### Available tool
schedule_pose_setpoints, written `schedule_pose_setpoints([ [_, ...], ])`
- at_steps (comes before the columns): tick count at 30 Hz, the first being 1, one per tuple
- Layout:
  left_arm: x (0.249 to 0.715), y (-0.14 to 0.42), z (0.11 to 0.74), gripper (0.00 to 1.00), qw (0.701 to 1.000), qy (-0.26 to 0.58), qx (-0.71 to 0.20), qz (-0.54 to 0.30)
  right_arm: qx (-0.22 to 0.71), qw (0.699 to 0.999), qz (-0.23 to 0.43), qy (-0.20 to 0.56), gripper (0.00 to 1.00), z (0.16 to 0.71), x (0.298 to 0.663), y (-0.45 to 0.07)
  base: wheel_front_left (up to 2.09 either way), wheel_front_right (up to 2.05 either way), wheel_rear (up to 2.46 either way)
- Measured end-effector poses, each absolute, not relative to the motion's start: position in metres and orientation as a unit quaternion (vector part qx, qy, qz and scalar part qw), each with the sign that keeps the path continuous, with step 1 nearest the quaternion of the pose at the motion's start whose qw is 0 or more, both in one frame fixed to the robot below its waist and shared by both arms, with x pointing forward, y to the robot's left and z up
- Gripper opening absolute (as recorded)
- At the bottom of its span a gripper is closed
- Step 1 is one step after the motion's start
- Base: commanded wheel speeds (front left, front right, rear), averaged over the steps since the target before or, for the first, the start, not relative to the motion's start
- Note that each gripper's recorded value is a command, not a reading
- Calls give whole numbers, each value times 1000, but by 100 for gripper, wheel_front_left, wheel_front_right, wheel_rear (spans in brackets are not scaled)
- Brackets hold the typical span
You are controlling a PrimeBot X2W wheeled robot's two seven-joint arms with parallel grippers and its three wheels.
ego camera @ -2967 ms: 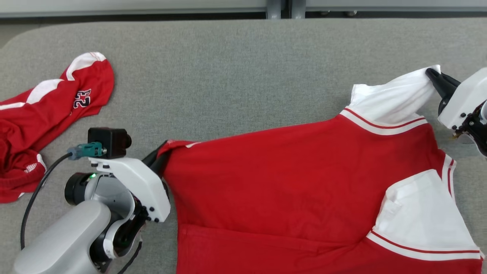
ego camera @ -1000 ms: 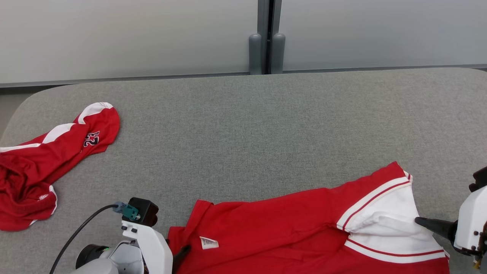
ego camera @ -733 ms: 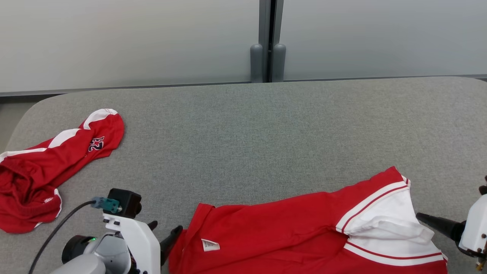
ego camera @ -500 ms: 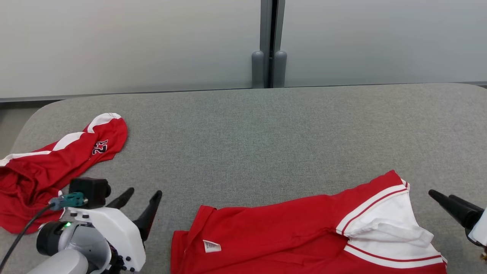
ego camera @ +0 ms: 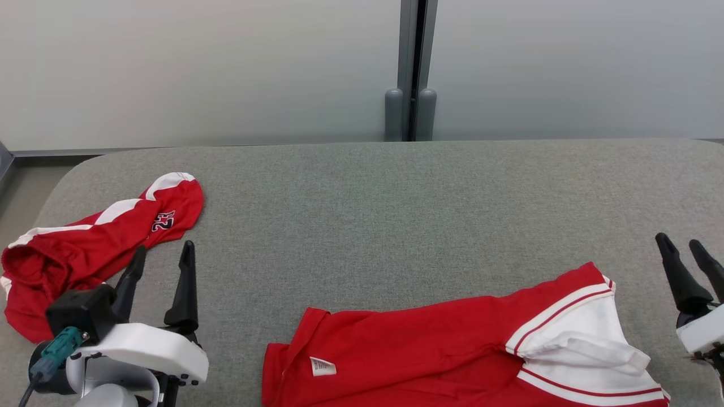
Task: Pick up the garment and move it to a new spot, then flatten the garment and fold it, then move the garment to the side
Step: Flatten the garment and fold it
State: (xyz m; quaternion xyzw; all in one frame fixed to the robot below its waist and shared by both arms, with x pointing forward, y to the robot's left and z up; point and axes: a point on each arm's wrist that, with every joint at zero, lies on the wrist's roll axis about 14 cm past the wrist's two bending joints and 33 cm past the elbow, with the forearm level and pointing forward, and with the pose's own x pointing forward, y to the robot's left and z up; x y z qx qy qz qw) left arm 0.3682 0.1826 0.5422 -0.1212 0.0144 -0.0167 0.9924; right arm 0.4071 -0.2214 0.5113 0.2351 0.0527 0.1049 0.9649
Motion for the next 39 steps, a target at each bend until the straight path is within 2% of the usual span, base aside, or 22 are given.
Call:
schedule_pose_setpoints([
  [5, 365, 195, 556, 100, 992, -43, -114, 31, 223, 972, 69, -16, 100, 531, 412, -233, 0, 0, 0],
  [7, 357, 194, 548, 100, 991, -43, -120, 39, 219, 974, 53, -11, 100, 518, 403, -235, 0, 0, 0],
  [10, 350, 187, 538, 100, 990, -38, -130, 34, 206, 977, 46, 22, 100, 490, 388, -228, 0, 0, 0],
  [20, 356, 180, 529, 100, 990, -42, -131, 19, 185, 969, 43, 158, 100, 428, 381, -215, 0, 0, 0],
  [26, 358, 178, 525, 100, 990, -42, -130, 14, 183, 946, 31, 264, 100, 382, 373, -209, 0, 0, 0],
  [33, 356, 183, 520, 100, 991, -38, -126, 23, 204, 913, 30, 353, 100, 357, 373, -197, 0, 0, 0],
  [37, 354, 186, 520, 100, 991, -38, -126, 28, 215, 904, 39, 366, 100, 357, 377, -187, 0, 0, 0],
  [38, 353, 187, 519, 100, 991, -37, -127, 30, 217, 903, 42, 368, 56, 358, 378, -185, 0, 0, 0],
  [39, 353, 187, 519, 100, 991, -37, -127, 31, 222, 903, 46, 366, 21, 360, 379, -182, 0, 0, 0],
])
